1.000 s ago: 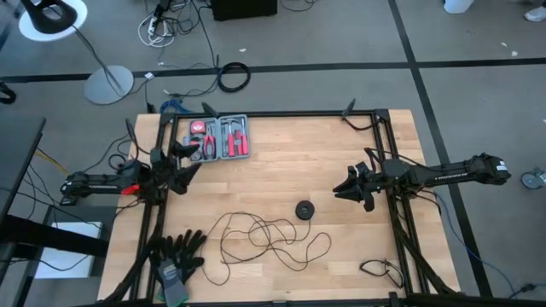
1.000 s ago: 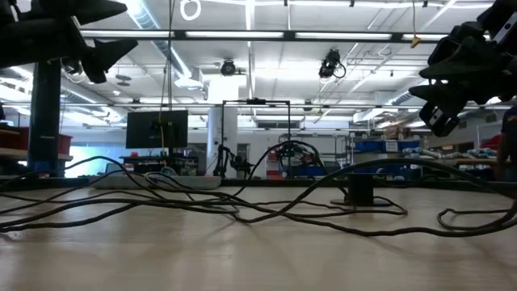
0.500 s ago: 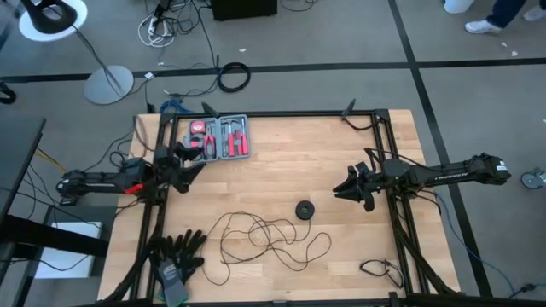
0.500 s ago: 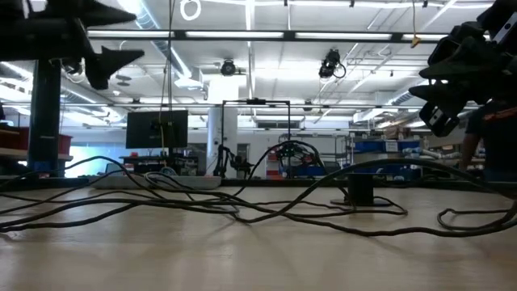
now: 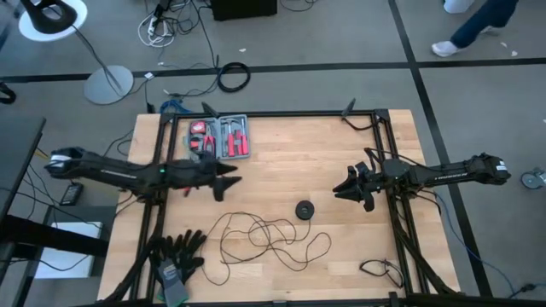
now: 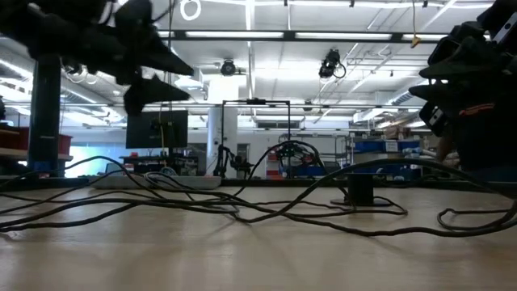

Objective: Coil cords
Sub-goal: Coil the black wire onto the spool

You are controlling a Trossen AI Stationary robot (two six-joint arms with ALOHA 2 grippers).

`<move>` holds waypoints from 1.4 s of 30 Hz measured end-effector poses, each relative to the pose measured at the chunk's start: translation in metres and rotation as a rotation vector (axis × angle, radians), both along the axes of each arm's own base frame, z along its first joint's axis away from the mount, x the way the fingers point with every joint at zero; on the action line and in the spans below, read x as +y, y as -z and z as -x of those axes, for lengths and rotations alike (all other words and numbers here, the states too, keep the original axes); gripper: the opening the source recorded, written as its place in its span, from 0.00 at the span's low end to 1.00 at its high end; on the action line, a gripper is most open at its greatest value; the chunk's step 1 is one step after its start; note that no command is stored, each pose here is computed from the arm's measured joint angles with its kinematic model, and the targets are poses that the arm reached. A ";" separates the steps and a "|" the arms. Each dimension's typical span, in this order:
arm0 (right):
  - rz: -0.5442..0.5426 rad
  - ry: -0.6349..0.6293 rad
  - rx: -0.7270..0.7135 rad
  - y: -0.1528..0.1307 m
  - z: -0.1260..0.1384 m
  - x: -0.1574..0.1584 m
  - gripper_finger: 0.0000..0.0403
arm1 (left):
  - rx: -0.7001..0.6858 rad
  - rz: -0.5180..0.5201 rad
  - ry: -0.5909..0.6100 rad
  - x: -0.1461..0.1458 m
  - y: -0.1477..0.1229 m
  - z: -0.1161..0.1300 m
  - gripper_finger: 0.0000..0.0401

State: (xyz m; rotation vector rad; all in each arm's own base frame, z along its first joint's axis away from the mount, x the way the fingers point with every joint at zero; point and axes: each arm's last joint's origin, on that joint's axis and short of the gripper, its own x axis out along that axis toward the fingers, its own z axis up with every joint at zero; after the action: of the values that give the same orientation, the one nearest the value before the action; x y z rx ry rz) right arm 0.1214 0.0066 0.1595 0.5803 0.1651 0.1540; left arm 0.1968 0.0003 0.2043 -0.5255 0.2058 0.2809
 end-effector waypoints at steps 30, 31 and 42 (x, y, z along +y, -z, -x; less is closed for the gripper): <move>0.000 0.000 -0.001 0.000 0.000 0.000 0.29 | 0.318 0.376 0.439 0.016 0.057 -0.208 0.63; 0.000 0.000 0.000 0.000 0.000 0.000 0.29 | 0.321 0.383 0.438 0.016 0.057 -0.210 0.63; 0.000 0.000 -0.001 0.000 0.000 0.000 0.29 | 0.409 0.435 0.392 0.018 0.063 -0.216 0.63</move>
State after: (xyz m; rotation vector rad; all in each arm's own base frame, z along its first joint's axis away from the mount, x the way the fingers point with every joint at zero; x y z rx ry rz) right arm 0.1214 0.0066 0.1596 0.5804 0.1640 0.1543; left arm 0.4125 0.0187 0.1411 -0.8395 0.7696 -0.0483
